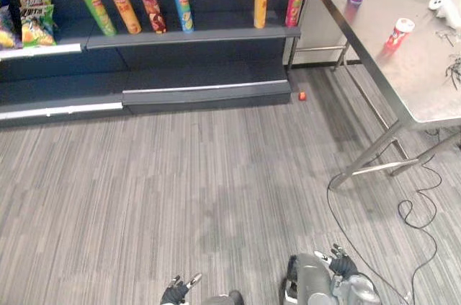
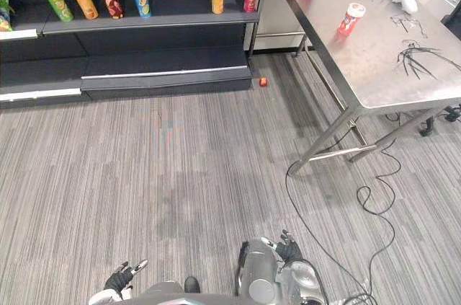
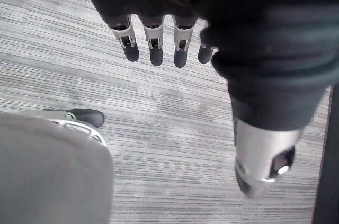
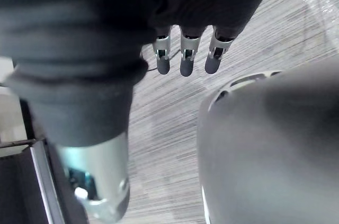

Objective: Put the gum and the chips on the shelf.

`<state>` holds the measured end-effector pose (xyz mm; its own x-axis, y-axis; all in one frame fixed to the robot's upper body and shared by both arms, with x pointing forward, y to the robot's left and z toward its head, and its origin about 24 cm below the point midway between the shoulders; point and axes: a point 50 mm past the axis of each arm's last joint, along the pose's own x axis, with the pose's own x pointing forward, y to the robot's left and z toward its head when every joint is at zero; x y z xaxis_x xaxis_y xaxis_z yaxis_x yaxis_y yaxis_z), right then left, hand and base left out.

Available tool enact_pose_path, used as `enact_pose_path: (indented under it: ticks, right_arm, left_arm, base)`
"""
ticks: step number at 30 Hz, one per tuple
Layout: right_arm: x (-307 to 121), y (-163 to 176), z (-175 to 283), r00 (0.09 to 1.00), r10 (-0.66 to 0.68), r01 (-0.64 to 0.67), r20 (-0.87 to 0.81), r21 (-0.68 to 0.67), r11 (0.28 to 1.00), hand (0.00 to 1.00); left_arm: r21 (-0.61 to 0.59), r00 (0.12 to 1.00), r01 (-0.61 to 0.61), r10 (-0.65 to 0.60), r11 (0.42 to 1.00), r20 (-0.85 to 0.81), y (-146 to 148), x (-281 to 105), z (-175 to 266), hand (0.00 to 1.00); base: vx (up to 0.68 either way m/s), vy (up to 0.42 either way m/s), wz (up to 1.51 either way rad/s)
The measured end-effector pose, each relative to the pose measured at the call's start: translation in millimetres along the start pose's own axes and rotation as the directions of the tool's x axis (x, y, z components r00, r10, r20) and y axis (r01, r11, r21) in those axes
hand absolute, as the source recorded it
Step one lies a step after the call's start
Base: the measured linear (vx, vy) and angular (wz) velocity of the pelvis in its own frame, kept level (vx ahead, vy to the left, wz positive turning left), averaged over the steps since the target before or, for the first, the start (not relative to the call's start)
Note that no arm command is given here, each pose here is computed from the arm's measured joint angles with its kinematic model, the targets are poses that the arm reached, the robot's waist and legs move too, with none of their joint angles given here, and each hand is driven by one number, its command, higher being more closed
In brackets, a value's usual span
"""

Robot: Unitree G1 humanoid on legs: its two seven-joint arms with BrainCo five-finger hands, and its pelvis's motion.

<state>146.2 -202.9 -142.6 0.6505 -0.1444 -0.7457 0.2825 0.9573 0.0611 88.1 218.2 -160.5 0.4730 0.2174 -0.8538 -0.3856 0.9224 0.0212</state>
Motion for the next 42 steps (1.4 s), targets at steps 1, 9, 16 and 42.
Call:
enact_pose_path:
  ticks: [1, 9, 16, 42]
  right_arm:
    - [0, 0, 0, 1.000, -0.005, 0.005, 0.002, 0.000, 1.000, 0.00]
    - [3, -15, 14, 0.999, -0.029, 0.031, 0.028, -0.089, 0.996, 0.00]
    - [-12, -36, -22, 0.991, -0.072, 0.056, -0.111, -0.144, 0.988, 0.00]
    - [-18, -18, -45, 0.985, -0.063, 0.070, -0.160, 0.041, 0.997, 0.00]
  left_arm:
    - [-0.001, 1.000, 0.007, -0.006, 1.000, 0.008, -3, 1, 3, 0.00]
    - [-0.061, 0.998, 0.046, -0.048, 0.997, -0.028, -26, 0, -9, 0.00]
    - [-0.116, 0.997, 0.080, -0.079, 0.990, 0.009, -34, 3, 3, 0.00]
    - [-0.120, 0.995, -0.041, 0.031, 0.992, -0.090, 7, -3, -18, 0.00]
  base:
    - [0.42, -0.162, 0.43]
    - [0.55, -0.317, 0.23]
    - [0.51, -0.247, -0.18]
    - [0.40, 0.203, -0.67]
